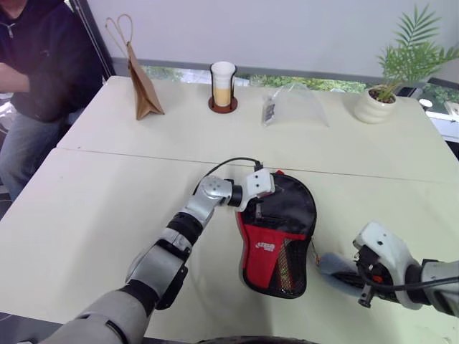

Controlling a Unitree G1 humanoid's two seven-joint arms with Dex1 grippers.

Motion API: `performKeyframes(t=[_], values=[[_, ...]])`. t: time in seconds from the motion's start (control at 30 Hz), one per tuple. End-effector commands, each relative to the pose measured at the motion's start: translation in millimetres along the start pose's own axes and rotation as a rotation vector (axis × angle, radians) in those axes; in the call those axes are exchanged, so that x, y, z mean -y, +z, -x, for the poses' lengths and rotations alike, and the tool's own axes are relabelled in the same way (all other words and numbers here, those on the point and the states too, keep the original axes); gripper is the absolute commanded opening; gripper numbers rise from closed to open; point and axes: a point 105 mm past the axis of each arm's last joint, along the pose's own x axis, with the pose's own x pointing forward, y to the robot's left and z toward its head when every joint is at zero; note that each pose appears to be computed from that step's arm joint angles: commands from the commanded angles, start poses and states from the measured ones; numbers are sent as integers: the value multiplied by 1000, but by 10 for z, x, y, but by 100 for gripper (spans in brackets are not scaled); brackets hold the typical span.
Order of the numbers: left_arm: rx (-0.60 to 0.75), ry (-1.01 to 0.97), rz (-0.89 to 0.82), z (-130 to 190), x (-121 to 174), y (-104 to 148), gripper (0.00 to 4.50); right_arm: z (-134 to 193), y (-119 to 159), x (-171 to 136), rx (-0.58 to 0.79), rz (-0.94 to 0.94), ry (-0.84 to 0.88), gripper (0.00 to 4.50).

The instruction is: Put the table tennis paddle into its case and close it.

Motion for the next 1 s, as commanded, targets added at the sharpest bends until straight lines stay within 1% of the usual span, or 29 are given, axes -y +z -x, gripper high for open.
performKeyframes(t=[0.03,0.27,0.47,0.57,0.67,0.83,0.93,1.0], values=[[-122,-3,55,27,93,-351,450,14,11,-126,-29,97,55,8],[-119,7,58,29,82,-351,450,54,-85,-261,-94,259,146,8],[-118,13,62,35,83,-362,450,72,-149,-302,-106,300,181,8],[-119,14,64,40,82,-365,450,87,-226,-340,-146,340,201,8],[-119,14,64,42,83,-367,450,112,-319,-325,-193,372,198,8],[-119,12,65,38,88,-369,450,215,-389,-270,-232,402,186,8],[-119,12,64,30,90,-367,450,270,-380,-180,-237,410,149,8],[-117,13,64,25,86,-360,450,277,-324,-102,-215,399,114,8]])
